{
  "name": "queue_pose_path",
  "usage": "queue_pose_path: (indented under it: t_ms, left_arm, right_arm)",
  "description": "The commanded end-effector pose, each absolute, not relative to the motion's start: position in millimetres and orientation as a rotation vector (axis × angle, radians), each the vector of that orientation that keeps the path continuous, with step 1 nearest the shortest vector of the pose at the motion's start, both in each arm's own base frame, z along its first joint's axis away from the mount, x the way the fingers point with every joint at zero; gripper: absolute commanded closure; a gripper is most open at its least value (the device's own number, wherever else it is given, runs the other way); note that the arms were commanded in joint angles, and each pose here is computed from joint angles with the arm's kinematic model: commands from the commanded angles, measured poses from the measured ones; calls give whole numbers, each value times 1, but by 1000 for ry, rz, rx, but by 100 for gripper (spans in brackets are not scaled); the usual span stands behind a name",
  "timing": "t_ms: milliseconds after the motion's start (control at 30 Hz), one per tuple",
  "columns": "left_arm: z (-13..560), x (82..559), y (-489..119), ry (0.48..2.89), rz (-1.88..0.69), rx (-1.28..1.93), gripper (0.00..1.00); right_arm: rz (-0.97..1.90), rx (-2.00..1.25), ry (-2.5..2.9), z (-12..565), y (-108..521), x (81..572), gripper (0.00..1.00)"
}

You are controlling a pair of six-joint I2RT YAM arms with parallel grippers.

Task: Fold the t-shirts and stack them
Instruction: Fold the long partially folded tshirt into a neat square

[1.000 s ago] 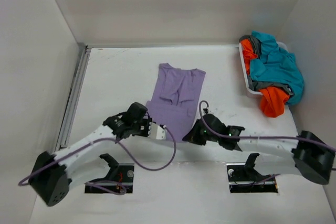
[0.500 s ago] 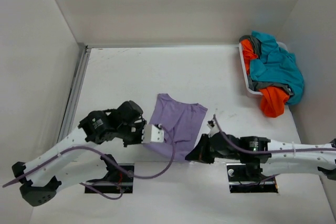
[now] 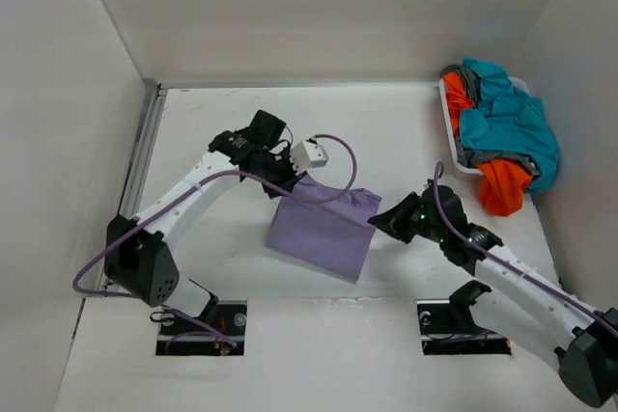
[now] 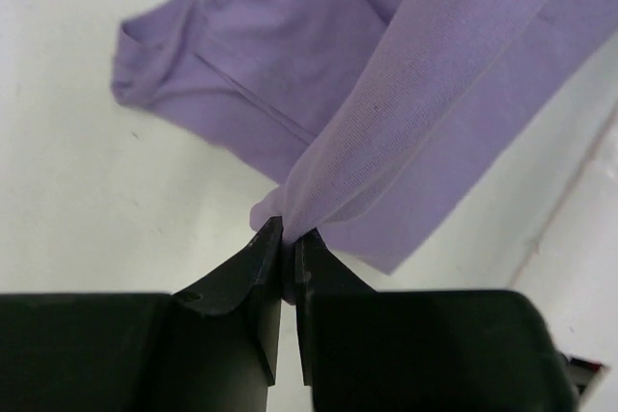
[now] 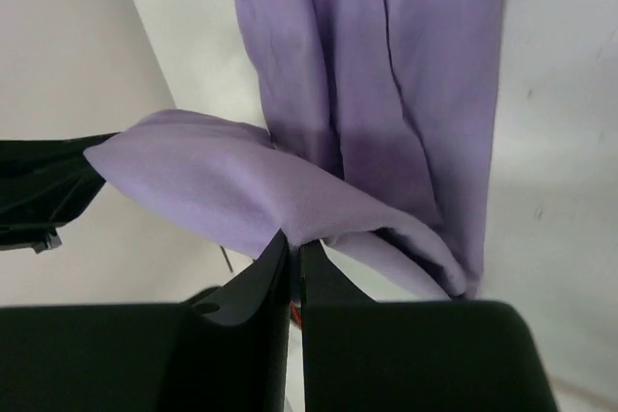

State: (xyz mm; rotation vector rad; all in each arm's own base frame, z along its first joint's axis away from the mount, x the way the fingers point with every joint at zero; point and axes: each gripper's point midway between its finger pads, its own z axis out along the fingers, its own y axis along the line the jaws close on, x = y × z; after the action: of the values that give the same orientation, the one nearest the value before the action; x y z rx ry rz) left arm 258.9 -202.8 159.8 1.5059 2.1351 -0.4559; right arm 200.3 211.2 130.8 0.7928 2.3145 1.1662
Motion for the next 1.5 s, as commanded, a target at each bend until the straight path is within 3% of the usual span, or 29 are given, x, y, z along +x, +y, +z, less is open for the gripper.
queue_pose_path:
  t_ms: [0,467,600,667,767,867,967,1067,1133,1200,1467]
  left_arm:
    - [182,305,-222,2041,-451,1401,95]
    - [125,379,-206,2187,-382,1268,91]
    - [108,393,-203,2210,-376,1248,86]
    - [99,403,-198,2223,-362,1222,76]
    - [99,429,-186,2217,-265,1152,59]
    - [131,455,-170,2157,-186,1018,46]
    - [170,456,-164,2077,-163,931,45]
    - [186,427,-180,2009,-213,973,45]
    - [180,403,-200,1987,-278,1046,46]
    - [162,381,-220,1991,-349,1125,47]
    - [97,406,-230,2154,-392,1028,49]
  right_arm:
    - [1249,643,2223,158,211,225,97]
    - [1034,710,2298,113,180,315,90]
    - [995,699,2321,104,184,339,75]
    - [972,689,2317,100,181,354,53]
    - [884,678,2288,96,163,375,47]
    - [790,592,2225,115,147,384,47]
    - [765,525,2161,145,147,375,52]
    - [789,466,2141,157,170,348,66]
    - [797,475,2149,151,182,333,78]
    - [798,489,2183,137,191,327,84]
    - [714,536,2325,69,203,351,86]
